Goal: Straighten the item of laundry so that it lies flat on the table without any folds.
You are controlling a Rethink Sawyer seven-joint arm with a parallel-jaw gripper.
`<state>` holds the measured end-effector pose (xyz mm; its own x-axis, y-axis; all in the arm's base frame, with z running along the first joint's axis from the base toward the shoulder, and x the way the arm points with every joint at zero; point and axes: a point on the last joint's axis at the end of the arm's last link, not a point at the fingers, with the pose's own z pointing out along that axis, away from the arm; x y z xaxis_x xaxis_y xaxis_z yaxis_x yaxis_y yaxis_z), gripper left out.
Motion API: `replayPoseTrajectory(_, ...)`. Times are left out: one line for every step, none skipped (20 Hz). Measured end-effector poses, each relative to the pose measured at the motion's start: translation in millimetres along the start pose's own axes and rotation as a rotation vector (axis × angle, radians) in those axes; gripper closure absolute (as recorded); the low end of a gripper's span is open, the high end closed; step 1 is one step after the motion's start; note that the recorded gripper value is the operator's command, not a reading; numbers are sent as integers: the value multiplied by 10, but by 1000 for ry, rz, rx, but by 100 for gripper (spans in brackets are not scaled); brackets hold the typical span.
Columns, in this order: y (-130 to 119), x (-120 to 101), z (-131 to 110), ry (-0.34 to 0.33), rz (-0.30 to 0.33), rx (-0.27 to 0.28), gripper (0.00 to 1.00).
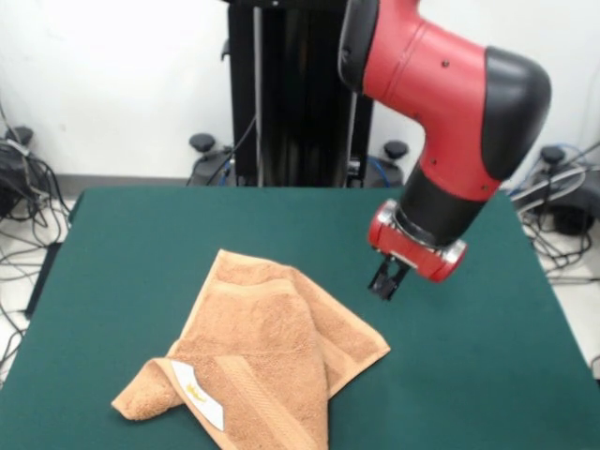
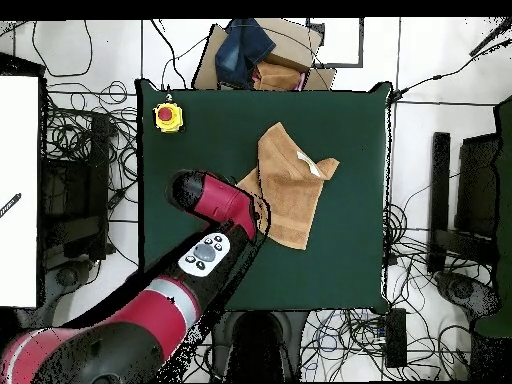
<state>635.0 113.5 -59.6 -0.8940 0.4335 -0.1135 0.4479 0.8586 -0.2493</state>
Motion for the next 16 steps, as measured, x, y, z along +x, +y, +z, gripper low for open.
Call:
replayPoseTrajectory(-16,-10,-7,-3,0,0,100)
replayPoseTrajectory(-32,-20,-14,-6,-1,0,100)
replayPoseTrajectory(-57,-36,-6,-14,-3,2,100)
replayPoseTrajectory(-81,-50,12,-26,-7,3,100)
replayPoseTrajectory(-104,-67,35,-40,-12,4,100)
replayPoseTrajectory(-126,-85,64,-57,-16,5,100)
replayPoseTrajectory(-139,-98,89,-71,-20,4,100)
replayPoseTrajectory(-150,-120,139,-101,-29,1,100)
replayPoseTrajectory(-153,-127,156,-111,-33,1,100)
replayPoseTrajectory(-164,-147,198,-139,-42,1,100)
replayPoseTrajectory(-170,-152,214,-147,-46,2,100)
replayPoseTrajectory(-180,-155,255,-162,-53,3,100)
replayPoseTrajectory(-184,-147,286,-168,-58,3,100)
replayPoseTrajectory(-185,-136,313,-170,-61,4,100)
replayPoseTrajectory(-188,-121,338,-170,-64,6,100)
replayPoseTrajectory(-189,-93,372,-166,-68,10,100)
